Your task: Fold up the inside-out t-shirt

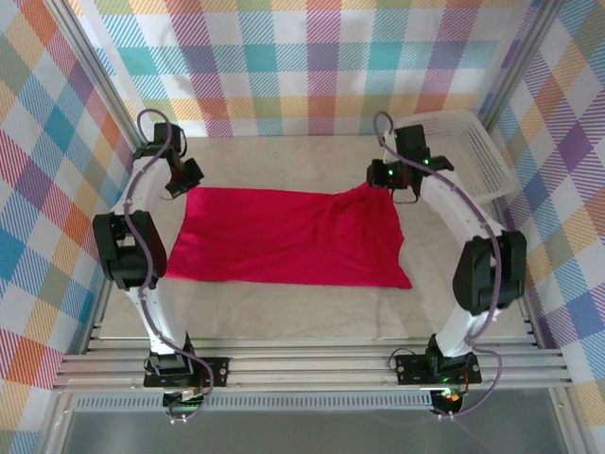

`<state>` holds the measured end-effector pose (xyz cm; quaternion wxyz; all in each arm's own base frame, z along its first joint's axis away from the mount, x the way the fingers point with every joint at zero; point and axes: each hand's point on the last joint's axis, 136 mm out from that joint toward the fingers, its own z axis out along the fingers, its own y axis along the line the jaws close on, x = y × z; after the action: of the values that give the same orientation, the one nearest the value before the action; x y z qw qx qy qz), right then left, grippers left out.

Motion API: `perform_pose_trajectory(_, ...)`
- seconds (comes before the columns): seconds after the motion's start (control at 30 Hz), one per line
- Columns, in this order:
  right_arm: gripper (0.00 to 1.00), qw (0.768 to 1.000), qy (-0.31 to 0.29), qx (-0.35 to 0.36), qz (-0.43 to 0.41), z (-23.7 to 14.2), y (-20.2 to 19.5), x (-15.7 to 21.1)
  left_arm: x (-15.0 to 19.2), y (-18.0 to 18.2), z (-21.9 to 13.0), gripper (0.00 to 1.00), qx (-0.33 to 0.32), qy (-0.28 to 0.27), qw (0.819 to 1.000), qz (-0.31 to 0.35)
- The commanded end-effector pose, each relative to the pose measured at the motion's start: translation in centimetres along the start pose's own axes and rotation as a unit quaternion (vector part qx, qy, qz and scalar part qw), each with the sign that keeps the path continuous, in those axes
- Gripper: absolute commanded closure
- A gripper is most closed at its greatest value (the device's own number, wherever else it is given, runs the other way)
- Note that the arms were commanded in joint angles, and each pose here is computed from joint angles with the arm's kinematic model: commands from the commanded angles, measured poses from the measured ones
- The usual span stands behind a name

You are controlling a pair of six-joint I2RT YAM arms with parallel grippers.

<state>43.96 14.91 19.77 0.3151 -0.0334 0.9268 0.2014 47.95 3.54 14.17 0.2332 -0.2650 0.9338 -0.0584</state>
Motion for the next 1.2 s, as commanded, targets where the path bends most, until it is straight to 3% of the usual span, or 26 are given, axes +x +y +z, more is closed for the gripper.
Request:
perform_pose_trajectory(0.0,1.00,0.999,-0.029,-0.035,0.008,-2.8,1.2,1.0,0.0,1.0,-2.6,1.00,0.003,-0.031,0.999,-0.018)
perform_pose_trajectory(0.43,1.00,0.998,-0.010,0.024,0.054,-7.0,-2.2,11.5,6.4,8.8,-2.9,1.00,-0.074,-0.004,0.995,-0.062)
perform_pose_trajectory(0.63,1.00,0.993,0.021,0.067,0.092,-6.5,-4.7,16.2,8.5,11.2,-2.0,1.00,-0.106,0.011,0.991,-0.078)
perform_pose_trajectory(0.97,0.97,0.983,0.071,0.067,0.153,-3.6,-6.0,21.1,12.0,11.6,0.9,1.00,-0.092,0.048,0.990,-0.095)
perform_pose_trajectory(1.07,0.71,0.980,0.072,0.088,0.162,-4.0,-6.6,21.2,11.9,12.0,0.6,0.90,-0.102,0.043,0.990,-0.092)
perform_pose_trajectory(1.13,0.62,0.979,0.063,0.105,0.162,-5.0,-6.7,20.2,11.3,11.7,0.1,0.66,-0.098,0.034,0.990,-0.093)
perform_pose_trajectory(1.17,0.60,0.981,0.055,0.100,0.159,-5.4,-6.3,19.5,10.9,11.3,-0.2,0.58,-0.091,0.028,0.991,-0.093)
